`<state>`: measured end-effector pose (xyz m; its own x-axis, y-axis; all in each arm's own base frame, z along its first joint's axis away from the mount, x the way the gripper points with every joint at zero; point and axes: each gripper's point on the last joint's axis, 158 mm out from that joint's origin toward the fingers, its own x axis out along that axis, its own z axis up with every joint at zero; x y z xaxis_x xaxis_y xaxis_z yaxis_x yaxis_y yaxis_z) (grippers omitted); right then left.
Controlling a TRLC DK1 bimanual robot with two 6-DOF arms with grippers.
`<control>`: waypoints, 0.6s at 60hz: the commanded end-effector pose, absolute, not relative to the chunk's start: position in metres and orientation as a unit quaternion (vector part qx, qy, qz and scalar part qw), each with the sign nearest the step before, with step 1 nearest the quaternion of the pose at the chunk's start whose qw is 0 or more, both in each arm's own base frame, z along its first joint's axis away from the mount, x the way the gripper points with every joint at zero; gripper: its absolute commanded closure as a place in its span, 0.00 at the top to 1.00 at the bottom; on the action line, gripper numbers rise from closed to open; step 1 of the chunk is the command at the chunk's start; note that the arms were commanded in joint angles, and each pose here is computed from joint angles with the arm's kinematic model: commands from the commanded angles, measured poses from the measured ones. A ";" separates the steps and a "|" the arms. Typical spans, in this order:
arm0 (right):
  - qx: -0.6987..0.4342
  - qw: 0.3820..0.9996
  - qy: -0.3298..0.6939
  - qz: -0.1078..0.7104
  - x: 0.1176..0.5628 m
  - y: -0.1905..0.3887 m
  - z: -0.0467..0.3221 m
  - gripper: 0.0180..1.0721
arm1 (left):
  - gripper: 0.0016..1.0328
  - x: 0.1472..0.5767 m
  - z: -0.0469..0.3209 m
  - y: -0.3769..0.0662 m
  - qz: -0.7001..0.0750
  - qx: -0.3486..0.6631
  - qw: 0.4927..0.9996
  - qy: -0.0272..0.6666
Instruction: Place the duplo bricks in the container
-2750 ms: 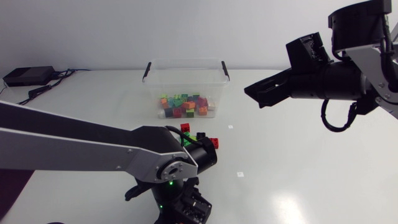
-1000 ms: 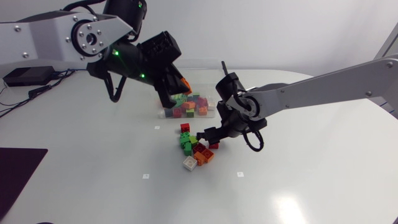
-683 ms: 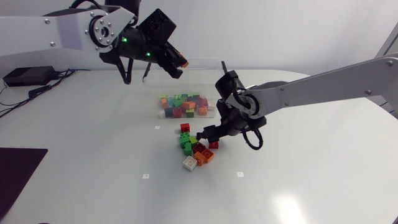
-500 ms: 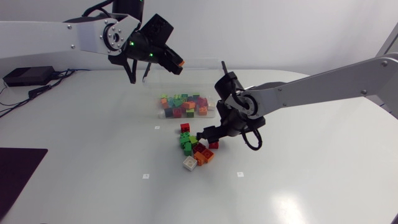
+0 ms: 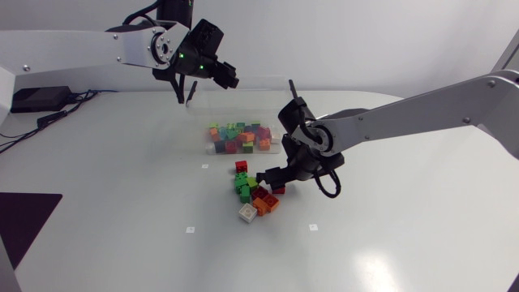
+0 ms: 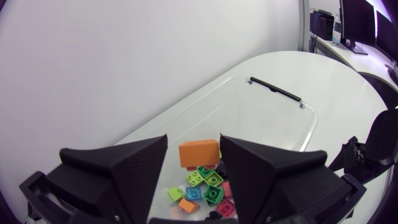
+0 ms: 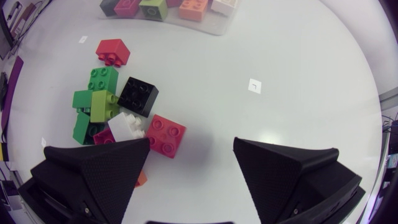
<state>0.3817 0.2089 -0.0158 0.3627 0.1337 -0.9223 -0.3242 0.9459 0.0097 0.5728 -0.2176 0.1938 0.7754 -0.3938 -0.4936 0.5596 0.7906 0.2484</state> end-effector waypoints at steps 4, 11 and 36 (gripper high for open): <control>-0.084 0.818 0.555 0.123 0.384 0.214 -0.020 0.92 | 0.96 0.569 0.213 -0.216 -0.252 0.182 0.928 0.205; -0.088 0.817 0.557 0.120 0.387 0.217 -0.022 0.92 | 0.96 0.551 0.233 -0.205 -0.248 0.181 0.932 0.194; -0.116 0.800 0.582 0.090 0.385 0.222 -0.041 0.92 | 0.96 0.509 0.261 -0.163 -0.222 0.178 0.941 0.182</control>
<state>0.3909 0.2260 -0.0237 0.3474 0.0522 -0.9363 -0.3084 0.9493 -0.0614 0.5213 -0.1679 0.2656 0.8394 -0.3566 -0.4101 0.4868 0.8288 0.2757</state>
